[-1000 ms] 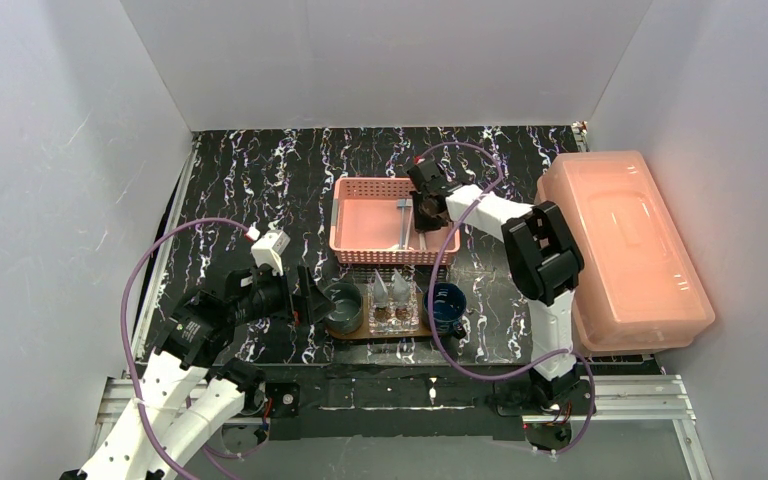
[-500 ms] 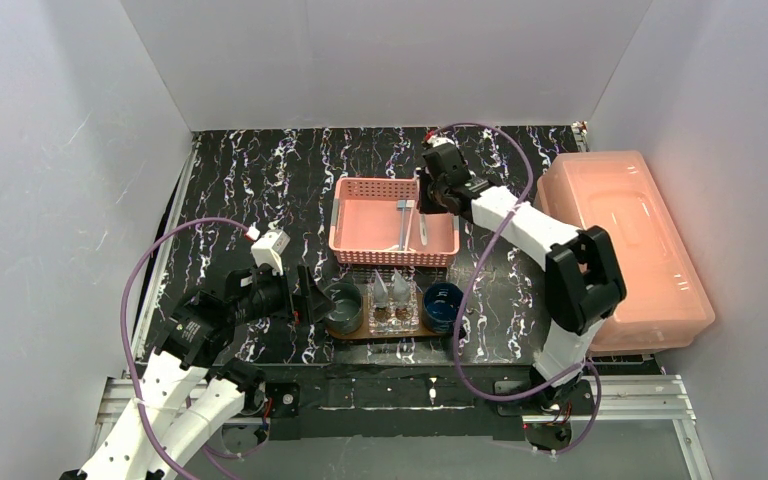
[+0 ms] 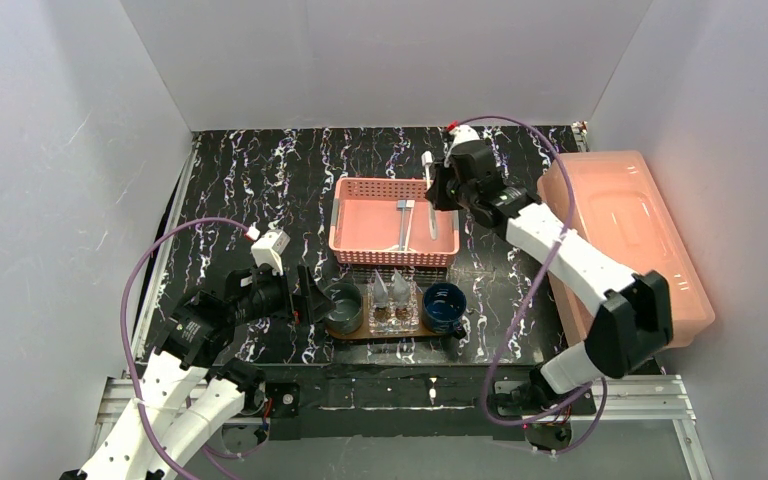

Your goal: Prepare toiletry sets of a toothbrush and toothpaste on the tray

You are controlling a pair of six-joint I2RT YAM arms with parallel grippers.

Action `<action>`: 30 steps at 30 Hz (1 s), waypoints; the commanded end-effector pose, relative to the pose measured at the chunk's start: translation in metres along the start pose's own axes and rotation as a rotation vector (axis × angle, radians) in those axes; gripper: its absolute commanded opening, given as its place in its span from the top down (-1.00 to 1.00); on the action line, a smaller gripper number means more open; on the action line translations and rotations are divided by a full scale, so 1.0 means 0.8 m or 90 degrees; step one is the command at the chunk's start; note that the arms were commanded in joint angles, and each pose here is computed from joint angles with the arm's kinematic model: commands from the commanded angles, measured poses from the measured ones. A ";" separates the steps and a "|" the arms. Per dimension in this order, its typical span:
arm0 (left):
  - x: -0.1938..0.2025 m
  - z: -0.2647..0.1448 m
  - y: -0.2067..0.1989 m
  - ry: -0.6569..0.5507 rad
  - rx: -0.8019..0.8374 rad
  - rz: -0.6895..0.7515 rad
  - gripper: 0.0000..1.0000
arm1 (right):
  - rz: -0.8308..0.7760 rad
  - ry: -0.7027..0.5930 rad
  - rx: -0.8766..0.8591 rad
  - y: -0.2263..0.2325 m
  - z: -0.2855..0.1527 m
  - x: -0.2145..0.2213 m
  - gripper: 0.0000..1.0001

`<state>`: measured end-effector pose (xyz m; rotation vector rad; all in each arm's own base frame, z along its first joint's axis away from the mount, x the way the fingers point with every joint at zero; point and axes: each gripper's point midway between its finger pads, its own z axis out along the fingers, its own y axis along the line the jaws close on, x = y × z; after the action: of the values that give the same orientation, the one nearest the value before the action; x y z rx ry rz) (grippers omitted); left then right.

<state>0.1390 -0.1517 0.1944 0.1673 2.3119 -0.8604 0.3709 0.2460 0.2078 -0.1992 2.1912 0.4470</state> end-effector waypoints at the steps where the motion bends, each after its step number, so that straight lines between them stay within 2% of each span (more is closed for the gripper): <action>1: 0.003 0.000 0.000 0.005 0.007 0.006 -0.97 | 0.001 -0.079 -0.079 0.026 -0.055 -0.036 0.97; 9: -0.005 -0.009 -0.022 0.000 0.048 0.001 -0.97 | 0.059 -0.125 -0.213 0.072 -0.134 -0.033 0.97; 30: -0.054 -0.068 -0.143 -0.051 0.323 -0.055 -0.97 | 0.172 -0.196 -0.608 0.249 -0.271 -0.001 0.97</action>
<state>0.1186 -0.1947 0.2772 0.1884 2.1211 -1.3180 0.1746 0.3310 0.3235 -0.3444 1.7760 1.3490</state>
